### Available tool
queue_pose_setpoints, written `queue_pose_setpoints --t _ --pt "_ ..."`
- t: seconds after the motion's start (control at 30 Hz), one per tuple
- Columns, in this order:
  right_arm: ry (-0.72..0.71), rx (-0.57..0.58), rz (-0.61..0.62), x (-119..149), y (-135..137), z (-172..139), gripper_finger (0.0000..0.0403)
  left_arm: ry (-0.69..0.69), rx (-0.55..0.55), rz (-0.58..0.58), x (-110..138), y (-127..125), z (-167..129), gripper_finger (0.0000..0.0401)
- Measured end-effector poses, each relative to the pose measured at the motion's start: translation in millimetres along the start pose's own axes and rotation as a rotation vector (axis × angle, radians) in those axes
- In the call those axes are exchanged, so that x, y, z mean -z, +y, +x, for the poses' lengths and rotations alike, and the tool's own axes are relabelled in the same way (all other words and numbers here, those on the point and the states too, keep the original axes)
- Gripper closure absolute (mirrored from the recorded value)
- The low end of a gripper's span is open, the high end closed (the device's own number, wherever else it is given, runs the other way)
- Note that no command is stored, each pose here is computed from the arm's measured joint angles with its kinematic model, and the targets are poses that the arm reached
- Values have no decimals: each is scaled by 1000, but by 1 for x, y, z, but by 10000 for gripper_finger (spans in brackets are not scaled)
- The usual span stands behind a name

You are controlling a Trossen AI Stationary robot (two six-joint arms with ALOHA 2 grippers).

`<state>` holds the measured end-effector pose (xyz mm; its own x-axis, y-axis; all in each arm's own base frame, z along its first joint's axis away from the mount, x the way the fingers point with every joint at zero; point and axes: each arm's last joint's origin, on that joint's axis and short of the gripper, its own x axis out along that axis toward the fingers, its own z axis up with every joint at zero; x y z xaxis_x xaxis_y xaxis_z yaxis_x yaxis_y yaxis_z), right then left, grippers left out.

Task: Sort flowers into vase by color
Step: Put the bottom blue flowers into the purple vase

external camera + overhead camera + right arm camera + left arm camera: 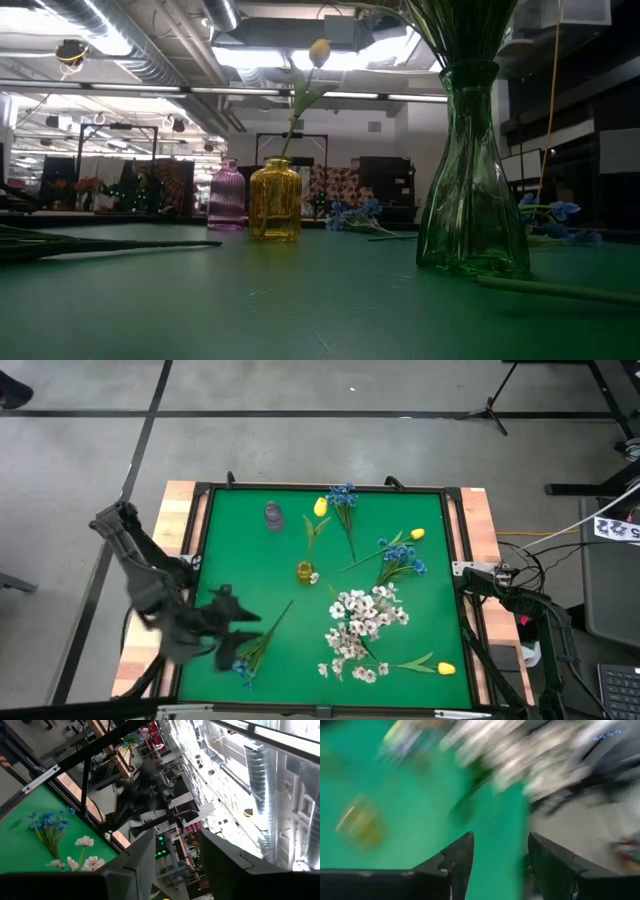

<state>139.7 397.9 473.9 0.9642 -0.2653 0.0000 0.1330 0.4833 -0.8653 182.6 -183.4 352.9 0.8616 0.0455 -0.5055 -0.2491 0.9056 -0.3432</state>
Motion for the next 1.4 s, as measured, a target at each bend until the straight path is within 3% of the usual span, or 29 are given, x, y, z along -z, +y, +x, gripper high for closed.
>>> queue_pose_setpoints --t 0.1,0.2,0.5,0.8,1.17,1.4 --pt "0 0 -17 1 1 0 251 120 -187 -107 20 25 20 219" --pt "0 0 -28 1 2 0 251 227 -251 -150 33 43 38 219" --pt "45 23 -105 5 6 21 251 413 -148 -196 56 72 84 219" --pt "146 60 -269 25 -5 64 251 457 -194 -281 77 94 97 219" --pt "252 118 -103 96 -76 91 251 557 -152 -283 93 92 113 219" --pt "294 -52 -24 129 -83 109 251 619 -226 -276 106 99 132 219"
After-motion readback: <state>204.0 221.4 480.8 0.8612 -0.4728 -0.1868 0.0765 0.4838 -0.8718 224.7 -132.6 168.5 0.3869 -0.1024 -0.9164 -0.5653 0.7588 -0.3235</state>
